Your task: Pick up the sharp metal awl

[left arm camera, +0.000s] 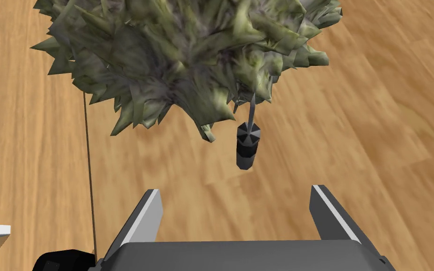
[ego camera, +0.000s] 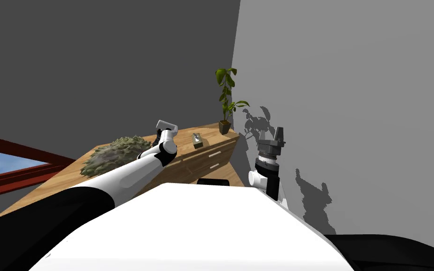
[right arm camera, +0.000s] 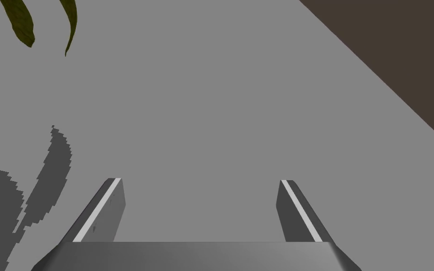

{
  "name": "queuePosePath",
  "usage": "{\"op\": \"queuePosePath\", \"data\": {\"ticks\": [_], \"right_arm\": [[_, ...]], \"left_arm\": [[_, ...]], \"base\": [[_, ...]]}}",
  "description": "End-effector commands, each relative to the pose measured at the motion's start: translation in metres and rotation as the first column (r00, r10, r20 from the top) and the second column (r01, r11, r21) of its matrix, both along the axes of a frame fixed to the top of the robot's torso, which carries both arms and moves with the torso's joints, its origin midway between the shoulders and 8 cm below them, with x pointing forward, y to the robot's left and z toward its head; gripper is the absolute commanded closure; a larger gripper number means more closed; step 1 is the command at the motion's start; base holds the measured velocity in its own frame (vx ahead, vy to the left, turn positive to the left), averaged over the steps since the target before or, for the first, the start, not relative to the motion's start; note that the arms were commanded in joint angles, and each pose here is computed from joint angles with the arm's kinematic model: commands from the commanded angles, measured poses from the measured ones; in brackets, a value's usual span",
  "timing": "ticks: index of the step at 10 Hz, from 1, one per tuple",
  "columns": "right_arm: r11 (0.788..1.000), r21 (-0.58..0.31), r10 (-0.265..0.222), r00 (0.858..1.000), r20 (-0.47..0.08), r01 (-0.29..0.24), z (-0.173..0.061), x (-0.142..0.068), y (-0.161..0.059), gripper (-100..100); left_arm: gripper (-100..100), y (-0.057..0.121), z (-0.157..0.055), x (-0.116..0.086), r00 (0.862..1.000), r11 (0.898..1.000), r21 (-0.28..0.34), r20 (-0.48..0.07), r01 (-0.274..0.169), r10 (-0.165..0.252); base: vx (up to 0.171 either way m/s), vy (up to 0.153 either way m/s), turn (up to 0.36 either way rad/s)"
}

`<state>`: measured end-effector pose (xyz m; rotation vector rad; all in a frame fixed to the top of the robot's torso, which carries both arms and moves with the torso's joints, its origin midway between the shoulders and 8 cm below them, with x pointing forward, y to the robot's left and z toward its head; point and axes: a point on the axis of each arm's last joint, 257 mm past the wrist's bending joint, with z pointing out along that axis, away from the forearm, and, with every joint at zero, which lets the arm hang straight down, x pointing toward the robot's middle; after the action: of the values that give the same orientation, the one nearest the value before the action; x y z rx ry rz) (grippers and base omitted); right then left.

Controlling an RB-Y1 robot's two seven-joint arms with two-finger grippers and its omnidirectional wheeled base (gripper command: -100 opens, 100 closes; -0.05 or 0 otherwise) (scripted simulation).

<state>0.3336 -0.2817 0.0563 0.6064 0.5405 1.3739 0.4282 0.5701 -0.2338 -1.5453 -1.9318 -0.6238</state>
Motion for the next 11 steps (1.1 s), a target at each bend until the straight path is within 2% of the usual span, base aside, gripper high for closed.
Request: {"op": "queuePosePath", "data": {"ticks": [1,4,6,7,8,9,10,11], "right_arm": [[1.0,0.0,0.0,1.0,0.0,0.0,0.0,0.0,0.0,0],[1.0,0.0,0.0,1.0,0.0,0.0,0.0,0.0,0.0,0],[1.0,0.0,0.0,1.0,0.0,0.0,0.0,0.0,0.0,0],[1.0,0.0,0.0,1.0,0.0,0.0,0.0,0.0,0.0,0],[1.0,0.0,0.0,1.0,0.0,0.0,0.0,0.0,0.0,0],[1.0,0.0,0.0,1.0,0.0,0.0,0.0,0.0,0.0,0],[1.0,0.0,0.0,1.0,0.0,0.0,0.0,0.0,0.0,0],[1.0,0.0,0.0,1.0,0.0,0.0,0.0,0.0,0.0,0]], "left_arm": [[-100,-0.003,0.003,0.0,1.0,0.999,-0.048,0.011,-0.022,0.023],[-100,-0.006,0.009,-0.001,0.998,0.992,-0.114,0.026,-0.053,0.056],[-100,-0.01,0.014,-0.003,0.996,0.982,-0.168,0.029,-0.083,0.089],[-100,-0.012,0.014,-0.005,0.995,0.98,-0.179,0.026,-0.091,0.097],[-100,-0.01,0.014,-0.003,0.996,0.982,-0.169,0.029,-0.084,0.09],[0,-0.011,0.014,-0.004,0.995,0.981,-0.171,0.027,-0.086,0.092],[-100,-0.014,0.01,-0.007,0.992,0.979,-0.171,0.028,-0.113,0.119],[-100,-0.016,0.008,-0.008,0.991,0.977,-0.171,0.028,-0.126,0.133]], "base": [[-0.066,0.142,-0.161],[-0.064,0.109,-0.154],[-0.094,0.158,-0.192],[-0.05,0.122,-0.072],[-0.016,0.045,-0.009],[-0.005,0.01,0.002],[-0.042,0.058,-0.196],[-0.077,0.121,-0.219]]}}
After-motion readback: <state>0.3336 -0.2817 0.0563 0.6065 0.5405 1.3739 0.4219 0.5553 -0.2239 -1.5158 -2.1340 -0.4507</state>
